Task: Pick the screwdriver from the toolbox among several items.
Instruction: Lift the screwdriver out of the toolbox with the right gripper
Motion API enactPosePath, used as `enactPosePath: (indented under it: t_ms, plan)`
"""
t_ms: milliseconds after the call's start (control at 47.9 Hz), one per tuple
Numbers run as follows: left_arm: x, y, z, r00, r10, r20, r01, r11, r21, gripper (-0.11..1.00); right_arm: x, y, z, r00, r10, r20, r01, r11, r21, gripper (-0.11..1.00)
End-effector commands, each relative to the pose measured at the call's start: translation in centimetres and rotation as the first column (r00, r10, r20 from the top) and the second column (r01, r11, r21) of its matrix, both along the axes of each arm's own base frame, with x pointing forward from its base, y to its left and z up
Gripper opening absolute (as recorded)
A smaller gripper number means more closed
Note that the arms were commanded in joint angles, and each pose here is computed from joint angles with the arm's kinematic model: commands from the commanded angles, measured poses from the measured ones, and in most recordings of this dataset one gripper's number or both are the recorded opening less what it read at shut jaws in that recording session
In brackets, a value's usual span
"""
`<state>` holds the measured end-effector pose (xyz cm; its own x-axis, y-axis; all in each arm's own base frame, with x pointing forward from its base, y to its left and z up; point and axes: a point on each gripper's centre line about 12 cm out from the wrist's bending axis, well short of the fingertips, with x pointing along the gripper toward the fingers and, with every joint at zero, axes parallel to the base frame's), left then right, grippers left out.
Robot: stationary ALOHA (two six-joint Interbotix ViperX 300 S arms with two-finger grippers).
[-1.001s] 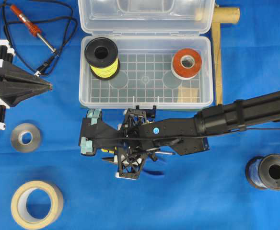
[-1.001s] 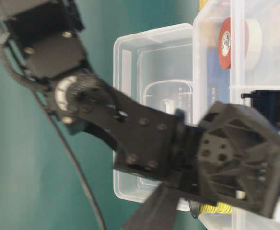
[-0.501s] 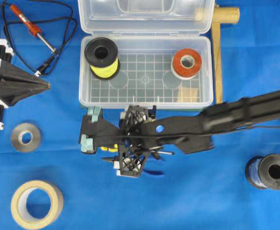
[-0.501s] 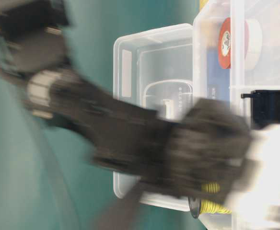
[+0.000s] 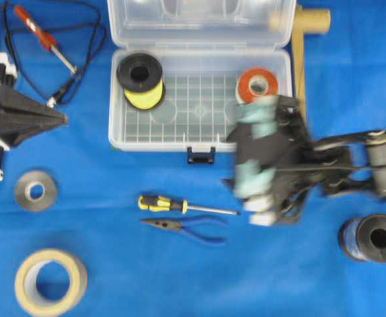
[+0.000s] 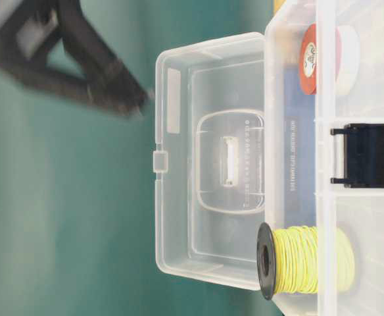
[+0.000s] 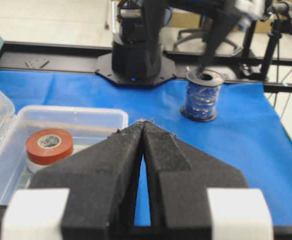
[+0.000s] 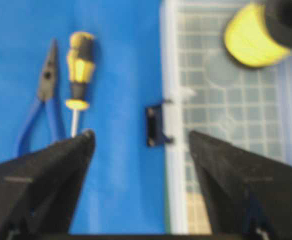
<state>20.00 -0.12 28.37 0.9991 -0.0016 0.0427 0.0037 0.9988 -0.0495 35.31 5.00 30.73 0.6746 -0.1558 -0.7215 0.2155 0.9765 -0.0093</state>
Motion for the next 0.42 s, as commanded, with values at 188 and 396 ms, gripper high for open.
enactPosePath:
  t_ms: [188, 396]
  plan:
    - [0.1, -0.1, 0.2, 1.0, -0.003, 0.006, 0.003, 1.0, -0.002, 0.0, -9.8, -2.6, 0.2, 0.977, -0.015, 0.214, 0.009, 1.0, 0.03, 0.76]
    - [0.1, -0.1, 0.2, 1.0, -0.003, 0.005, 0.003, 1.0, -0.002, 0.0, -15.4, -3.9, -3.5, 0.961, -0.007, 0.275, -0.005, 0.999, 0.046, 0.76]
